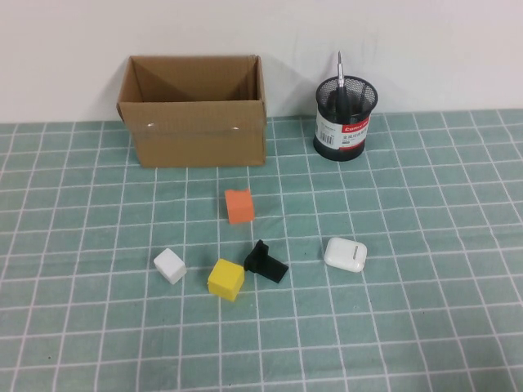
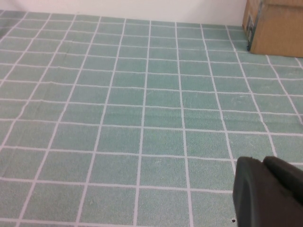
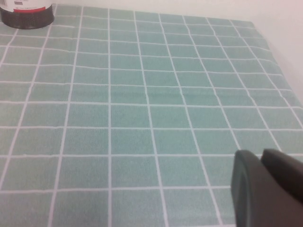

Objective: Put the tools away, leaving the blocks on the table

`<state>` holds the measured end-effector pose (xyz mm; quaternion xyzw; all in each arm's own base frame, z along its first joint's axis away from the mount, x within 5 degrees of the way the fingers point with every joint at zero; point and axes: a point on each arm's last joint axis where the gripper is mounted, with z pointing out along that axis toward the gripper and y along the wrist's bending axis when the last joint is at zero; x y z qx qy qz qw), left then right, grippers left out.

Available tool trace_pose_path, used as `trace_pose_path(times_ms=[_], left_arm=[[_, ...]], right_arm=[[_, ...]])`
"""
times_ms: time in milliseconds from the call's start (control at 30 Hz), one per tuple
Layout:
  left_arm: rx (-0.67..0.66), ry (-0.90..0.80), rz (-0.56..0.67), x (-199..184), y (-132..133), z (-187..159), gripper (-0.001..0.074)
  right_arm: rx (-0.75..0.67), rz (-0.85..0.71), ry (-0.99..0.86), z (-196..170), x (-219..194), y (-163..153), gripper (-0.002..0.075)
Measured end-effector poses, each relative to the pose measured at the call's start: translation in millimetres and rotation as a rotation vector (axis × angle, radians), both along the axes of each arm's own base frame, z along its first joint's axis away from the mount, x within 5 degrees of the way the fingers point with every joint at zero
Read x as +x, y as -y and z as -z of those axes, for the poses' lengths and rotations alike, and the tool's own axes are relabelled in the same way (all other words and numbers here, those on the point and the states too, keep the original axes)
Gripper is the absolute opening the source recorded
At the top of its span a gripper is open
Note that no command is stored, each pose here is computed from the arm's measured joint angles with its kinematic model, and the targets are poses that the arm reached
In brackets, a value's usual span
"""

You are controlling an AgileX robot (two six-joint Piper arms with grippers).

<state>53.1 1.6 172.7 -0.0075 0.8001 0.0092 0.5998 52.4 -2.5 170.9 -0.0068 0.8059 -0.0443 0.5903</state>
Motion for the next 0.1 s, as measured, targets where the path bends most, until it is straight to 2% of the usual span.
trace_pose_path(times_ms=[100], left_arm=[[0.000, 0.000, 0.000, 0.0, 0.0, 0.0, -0.0004]], right_arm=[[0.000, 0.000, 0.000, 0.0, 0.0, 0.0, -0.0007]])
